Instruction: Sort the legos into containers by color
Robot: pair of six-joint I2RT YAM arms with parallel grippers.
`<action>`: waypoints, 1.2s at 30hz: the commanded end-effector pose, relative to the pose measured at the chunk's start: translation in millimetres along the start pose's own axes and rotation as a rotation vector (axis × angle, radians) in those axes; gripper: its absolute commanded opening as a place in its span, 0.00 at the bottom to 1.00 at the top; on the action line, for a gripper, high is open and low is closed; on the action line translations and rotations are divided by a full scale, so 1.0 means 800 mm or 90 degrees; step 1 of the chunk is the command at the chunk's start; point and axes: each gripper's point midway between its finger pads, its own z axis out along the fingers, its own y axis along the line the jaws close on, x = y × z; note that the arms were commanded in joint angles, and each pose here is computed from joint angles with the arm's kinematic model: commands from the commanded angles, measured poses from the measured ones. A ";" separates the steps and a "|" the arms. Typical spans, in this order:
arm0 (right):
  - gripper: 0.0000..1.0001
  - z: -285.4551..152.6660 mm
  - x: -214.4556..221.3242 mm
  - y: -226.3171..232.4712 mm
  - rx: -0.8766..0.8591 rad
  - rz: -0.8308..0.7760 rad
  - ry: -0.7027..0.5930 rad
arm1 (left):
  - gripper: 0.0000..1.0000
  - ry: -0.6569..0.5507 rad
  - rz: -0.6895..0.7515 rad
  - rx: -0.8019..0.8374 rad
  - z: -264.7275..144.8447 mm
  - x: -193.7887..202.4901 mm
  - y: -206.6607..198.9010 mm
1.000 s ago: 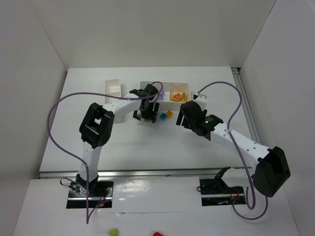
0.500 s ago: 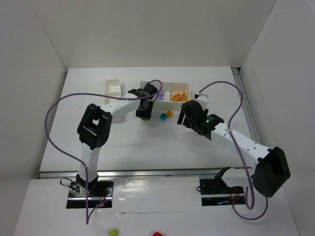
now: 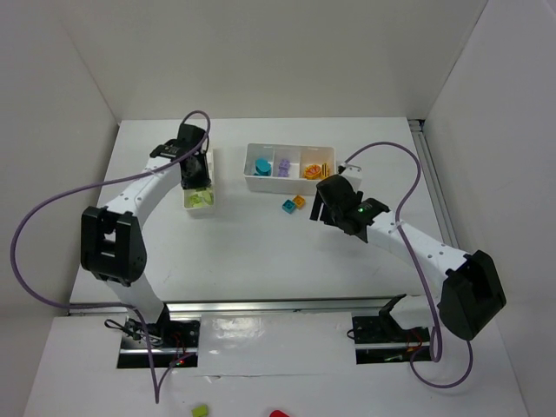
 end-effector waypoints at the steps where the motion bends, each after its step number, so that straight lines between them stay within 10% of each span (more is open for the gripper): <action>1: 0.78 -0.011 -0.034 0.015 -0.022 0.026 -0.044 | 0.34 0.048 -0.006 -0.011 0.030 0.020 0.009; 5: 0.78 -0.012 -0.033 0.011 -0.018 0.026 -0.048 | 0.43 0.063 -0.022 -0.035 0.049 0.020 0.022; 9: 0.78 -0.010 -0.034 0.010 -0.009 0.024 -0.047 | 1.00 0.060 -0.032 -0.059 0.051 0.018 0.028; 21: 0.78 0.007 -0.021 0.038 -0.034 0.036 -0.028 | 1.00 0.013 0.207 0.268 -0.051 0.068 -0.155; 36: 0.78 -0.021 -0.029 -0.046 0.029 0.129 -0.048 | 0.97 0.097 0.378 0.321 0.040 0.155 -0.279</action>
